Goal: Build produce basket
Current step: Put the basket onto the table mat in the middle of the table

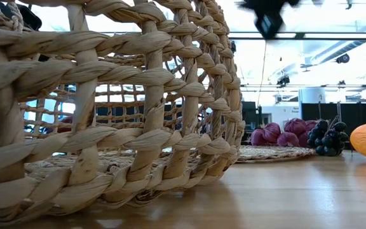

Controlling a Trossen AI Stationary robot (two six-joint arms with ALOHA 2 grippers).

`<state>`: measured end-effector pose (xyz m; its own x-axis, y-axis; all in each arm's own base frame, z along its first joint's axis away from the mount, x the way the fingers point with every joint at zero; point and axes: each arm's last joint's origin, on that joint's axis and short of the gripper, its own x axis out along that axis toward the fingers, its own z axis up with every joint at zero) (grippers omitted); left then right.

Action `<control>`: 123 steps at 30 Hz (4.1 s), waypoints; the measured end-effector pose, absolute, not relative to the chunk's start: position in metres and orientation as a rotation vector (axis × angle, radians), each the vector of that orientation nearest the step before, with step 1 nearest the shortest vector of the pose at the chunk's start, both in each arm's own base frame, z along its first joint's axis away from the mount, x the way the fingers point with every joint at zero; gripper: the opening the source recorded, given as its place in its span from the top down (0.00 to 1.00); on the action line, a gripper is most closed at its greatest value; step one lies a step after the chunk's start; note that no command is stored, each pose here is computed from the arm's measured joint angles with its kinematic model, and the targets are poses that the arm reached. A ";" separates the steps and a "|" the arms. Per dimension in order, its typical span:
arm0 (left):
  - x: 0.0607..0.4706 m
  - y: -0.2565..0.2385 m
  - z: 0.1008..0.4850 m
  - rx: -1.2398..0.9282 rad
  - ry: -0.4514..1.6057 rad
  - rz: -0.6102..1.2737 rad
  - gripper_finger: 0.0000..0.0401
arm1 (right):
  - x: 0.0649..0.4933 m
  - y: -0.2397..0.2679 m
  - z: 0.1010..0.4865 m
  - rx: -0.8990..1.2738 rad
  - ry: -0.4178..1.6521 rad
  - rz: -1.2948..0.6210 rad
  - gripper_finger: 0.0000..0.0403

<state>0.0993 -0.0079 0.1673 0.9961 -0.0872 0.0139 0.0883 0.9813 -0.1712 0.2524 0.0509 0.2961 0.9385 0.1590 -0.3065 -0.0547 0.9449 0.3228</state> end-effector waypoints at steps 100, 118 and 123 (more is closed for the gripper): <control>0.100 -0.008 0.166 -0.173 0.008 -0.088 1.00 | 0.295 -0.045 0.532 0.384 0.325 -0.055 0.94; 0.100 -0.008 0.166 -0.172 0.007 -0.087 1.00 | 0.293 -0.077 0.470 0.225 0.849 -0.640 0.94; 0.100 -0.008 0.166 -0.172 0.010 -0.087 1.00 | 0.310 -0.088 0.454 0.221 0.909 -0.654 0.94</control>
<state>0.1002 -0.0080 0.1659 0.9961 -0.0876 -0.0028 0.0858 0.9814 -0.1718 0.3100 -0.0876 0.4541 0.4380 -0.4308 -0.7890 0.6109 0.7865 -0.0903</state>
